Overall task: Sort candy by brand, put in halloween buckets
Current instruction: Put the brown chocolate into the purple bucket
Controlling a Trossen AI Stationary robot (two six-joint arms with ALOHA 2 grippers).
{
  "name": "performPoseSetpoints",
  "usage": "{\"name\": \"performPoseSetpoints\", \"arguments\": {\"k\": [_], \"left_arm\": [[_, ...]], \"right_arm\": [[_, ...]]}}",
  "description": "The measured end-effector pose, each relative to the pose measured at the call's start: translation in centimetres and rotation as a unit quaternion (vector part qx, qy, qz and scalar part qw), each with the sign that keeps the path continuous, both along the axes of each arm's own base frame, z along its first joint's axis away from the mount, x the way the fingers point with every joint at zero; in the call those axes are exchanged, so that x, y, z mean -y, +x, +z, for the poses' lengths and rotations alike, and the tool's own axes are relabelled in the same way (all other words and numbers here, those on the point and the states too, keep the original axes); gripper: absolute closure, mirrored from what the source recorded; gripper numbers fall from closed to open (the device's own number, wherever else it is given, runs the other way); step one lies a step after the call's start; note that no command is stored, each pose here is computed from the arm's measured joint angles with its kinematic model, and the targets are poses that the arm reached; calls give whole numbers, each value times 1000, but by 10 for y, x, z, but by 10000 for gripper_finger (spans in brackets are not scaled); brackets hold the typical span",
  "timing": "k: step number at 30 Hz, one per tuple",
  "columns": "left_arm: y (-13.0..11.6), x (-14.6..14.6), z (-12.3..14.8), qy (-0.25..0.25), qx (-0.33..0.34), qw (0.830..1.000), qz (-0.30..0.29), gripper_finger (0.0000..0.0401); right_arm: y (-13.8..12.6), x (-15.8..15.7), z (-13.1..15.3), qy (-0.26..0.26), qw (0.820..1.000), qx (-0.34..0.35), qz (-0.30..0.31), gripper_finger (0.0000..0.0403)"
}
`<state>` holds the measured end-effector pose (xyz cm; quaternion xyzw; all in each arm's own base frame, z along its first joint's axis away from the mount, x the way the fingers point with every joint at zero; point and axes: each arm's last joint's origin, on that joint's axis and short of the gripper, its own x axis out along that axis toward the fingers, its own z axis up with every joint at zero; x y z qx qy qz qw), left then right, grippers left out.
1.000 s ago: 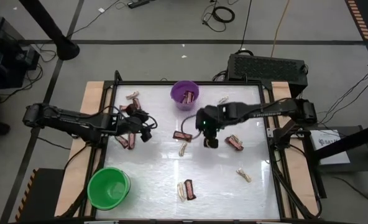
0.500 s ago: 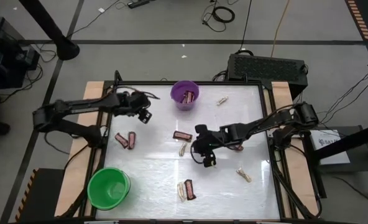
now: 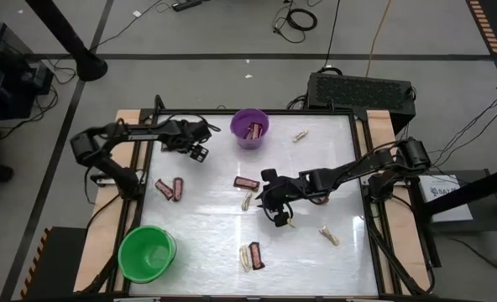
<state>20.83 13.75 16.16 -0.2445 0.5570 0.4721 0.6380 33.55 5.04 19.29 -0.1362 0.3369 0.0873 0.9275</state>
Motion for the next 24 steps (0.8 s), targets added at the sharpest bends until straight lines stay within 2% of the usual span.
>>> {"name": "performPoseSetpoints", "arguments": {"k": [6,9,24], "left_arm": [[1,-10,-9,0,-4,1000,5,118],[0,-12,-13,-5,-13,1000,9,132],[-1,-12,-14,-10,-24,1000,-5,298]], "right_arm": [[0,-2,0,4,1000,-1,-1,298],[0,-2,0,4,1000,0,-1,298],[0,-2,0,6,1000,0,-2,298]]}}
